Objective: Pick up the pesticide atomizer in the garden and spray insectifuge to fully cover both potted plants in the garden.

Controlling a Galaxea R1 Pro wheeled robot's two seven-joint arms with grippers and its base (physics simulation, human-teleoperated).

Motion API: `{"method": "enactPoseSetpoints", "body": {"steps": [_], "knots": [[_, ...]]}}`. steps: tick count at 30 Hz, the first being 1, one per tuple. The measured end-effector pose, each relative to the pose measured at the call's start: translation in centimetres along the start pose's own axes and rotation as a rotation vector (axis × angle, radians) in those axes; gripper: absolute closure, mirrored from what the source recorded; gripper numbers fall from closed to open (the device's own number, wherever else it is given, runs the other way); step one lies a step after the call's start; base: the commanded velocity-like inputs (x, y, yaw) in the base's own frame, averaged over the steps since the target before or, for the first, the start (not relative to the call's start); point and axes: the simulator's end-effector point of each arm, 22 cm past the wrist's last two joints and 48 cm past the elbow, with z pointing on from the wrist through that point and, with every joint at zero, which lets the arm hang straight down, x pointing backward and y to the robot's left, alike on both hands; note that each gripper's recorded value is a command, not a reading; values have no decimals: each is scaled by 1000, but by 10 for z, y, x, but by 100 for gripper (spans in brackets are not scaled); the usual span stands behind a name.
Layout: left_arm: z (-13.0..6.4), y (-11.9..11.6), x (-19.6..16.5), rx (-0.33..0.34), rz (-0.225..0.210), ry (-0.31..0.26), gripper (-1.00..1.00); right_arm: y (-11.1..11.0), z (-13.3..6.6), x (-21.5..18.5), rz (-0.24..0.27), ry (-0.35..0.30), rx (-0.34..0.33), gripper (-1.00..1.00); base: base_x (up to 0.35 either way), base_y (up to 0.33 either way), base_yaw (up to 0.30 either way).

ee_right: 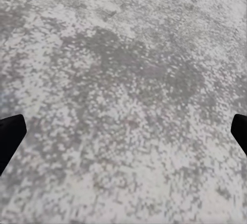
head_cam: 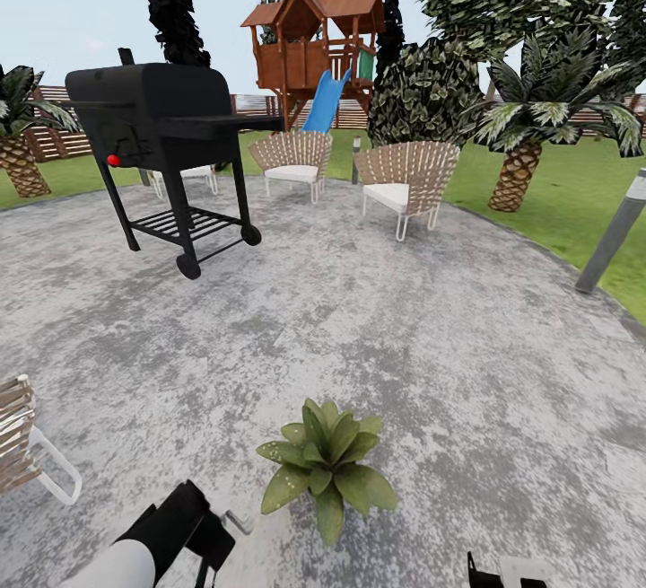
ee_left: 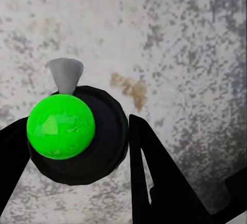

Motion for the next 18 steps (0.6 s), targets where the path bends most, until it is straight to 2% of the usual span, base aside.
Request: {"method": "enactPoseSetpoints", "body": {"steps": [3, 8, 11, 18], "knots": [[0, -3, -2, 4, 3, -4, 100, 0, 0, -1, 0, -1, 1, -100, 0, 0, 0], [0, 15, 1, -68, 1, 1, 100, -1, 0, -1, 0, -1, 2, -100, 0, 0, 138], [0, 14, -1, -72, 1, -3, 100, 0, 0, 0, 0, -1, 1, -100, 0, 0, 115], [0, 15, -1, -78, 1, 0, 100, 0, 0, -1, 0, -1, 1, -100, 22, -12, 10]]}}
